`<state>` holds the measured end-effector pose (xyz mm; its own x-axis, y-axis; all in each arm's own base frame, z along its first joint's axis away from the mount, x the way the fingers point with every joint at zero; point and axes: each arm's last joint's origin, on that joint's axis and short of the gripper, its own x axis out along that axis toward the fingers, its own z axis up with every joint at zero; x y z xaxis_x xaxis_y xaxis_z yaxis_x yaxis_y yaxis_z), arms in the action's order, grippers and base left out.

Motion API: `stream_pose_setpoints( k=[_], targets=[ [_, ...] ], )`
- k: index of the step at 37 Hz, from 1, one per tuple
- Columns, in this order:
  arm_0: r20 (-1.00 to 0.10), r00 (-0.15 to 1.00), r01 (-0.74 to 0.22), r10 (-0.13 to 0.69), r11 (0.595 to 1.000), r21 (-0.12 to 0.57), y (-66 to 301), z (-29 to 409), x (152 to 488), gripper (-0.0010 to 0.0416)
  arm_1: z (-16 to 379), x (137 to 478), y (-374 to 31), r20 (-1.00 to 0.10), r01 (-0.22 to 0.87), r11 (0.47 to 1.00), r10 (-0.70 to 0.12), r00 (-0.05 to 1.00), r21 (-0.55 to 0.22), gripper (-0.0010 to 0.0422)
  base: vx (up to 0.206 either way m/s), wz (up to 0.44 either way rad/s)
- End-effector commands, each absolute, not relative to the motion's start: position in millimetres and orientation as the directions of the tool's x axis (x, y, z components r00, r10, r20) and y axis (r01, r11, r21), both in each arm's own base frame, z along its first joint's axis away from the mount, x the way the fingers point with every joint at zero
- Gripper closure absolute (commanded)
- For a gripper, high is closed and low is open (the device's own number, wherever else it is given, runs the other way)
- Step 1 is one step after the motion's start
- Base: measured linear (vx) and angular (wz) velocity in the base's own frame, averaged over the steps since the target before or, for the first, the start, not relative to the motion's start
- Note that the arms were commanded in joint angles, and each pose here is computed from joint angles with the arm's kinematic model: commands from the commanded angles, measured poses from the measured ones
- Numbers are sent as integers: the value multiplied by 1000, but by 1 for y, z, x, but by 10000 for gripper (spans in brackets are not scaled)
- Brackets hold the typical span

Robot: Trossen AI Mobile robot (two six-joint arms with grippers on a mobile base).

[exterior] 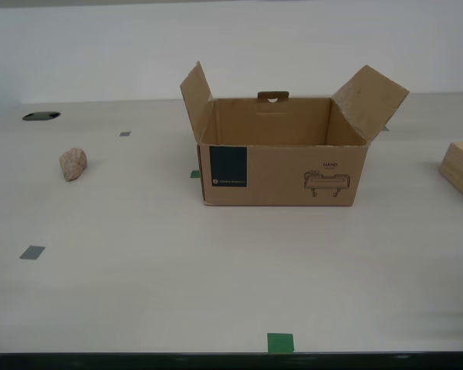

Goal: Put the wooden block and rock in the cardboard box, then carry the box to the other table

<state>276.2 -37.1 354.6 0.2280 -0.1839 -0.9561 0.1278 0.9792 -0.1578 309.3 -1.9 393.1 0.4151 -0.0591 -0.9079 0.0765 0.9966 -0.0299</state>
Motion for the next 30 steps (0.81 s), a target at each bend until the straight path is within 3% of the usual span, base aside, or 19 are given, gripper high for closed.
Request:
stream_pose_setpoints(
  k=[1, 13, 30],
  targets=[
    [-957, 231, 128, -177, 980, -151, -37, 355, 276, 16, 393, 309, -2, -908, 81, 996, -61, 415, -30, 23, 0, 0],
    [-960, 236, 127, -151, 984, -123, -36, 354, 277, 16, 385, 314, -2, -907, 84, 996, -61, 417, -28, 23, 0, 0],
    [-971, 188, 122, -145, 985, -123, -38, 336, 295, 17, 329, 331, -2, -911, 96, 995, -60, 407, -22, 23, 0, 0]
  ],
)
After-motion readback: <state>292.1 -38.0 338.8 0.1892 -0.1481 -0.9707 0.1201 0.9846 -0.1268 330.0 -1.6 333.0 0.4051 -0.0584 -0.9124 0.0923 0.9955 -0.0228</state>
